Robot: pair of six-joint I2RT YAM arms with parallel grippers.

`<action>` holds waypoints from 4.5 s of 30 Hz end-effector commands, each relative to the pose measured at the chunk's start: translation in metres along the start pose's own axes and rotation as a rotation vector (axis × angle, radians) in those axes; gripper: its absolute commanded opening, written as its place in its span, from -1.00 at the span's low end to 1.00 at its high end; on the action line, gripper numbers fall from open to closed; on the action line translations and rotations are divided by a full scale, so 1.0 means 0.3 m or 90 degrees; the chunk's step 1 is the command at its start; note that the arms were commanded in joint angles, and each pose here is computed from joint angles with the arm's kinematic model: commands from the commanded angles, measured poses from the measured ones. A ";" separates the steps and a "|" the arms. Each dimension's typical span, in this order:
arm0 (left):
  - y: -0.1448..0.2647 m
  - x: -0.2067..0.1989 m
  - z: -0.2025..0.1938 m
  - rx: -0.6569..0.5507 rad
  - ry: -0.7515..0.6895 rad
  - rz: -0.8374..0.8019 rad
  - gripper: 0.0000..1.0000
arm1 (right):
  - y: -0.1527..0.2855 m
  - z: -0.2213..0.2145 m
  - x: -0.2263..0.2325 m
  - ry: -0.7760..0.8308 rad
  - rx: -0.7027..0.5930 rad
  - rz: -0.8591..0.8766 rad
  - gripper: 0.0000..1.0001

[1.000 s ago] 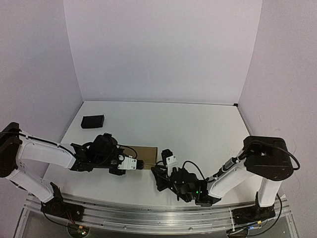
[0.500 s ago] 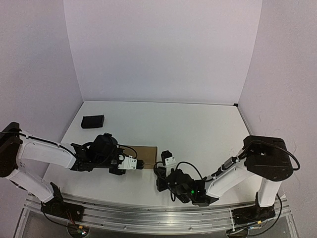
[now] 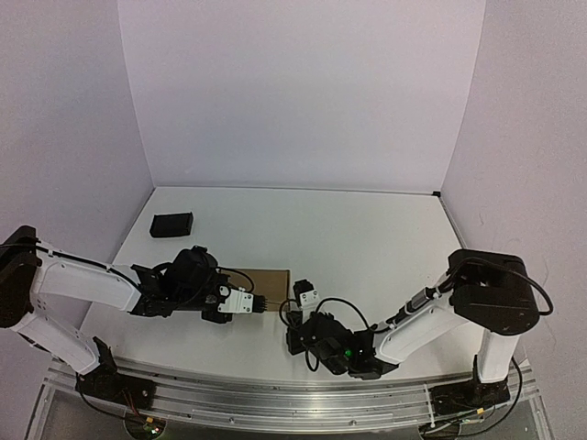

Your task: Fold the paper box

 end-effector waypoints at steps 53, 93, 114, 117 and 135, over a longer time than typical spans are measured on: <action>0.111 0.120 0.019 -0.032 0.260 0.141 0.45 | -0.136 0.173 0.029 0.521 0.103 0.174 -0.75; 0.132 0.148 -0.290 0.124 0.959 0.079 -0.29 | -0.201 0.219 0.050 0.466 0.094 0.167 -0.79; 0.141 0.156 -0.246 0.068 0.928 0.035 -0.22 | -0.206 0.224 0.061 0.470 0.093 0.176 -0.80; 0.115 0.171 -0.257 0.081 0.936 0.049 -0.29 | -0.201 0.231 0.063 0.469 0.089 0.180 -0.80; 0.129 0.175 -0.296 0.122 0.950 0.103 -0.40 | -0.191 0.229 0.059 0.485 0.088 0.187 -0.80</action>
Point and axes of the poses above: each gripper's point midway between its finger pads, its own y axis back along the fingers, its own x axis along the line the jaws close on, z = x × y, the point moved 6 cm from there along y, back along the fingers, and after that the axes turned 4 degrees about y, right-handed, at the moved point
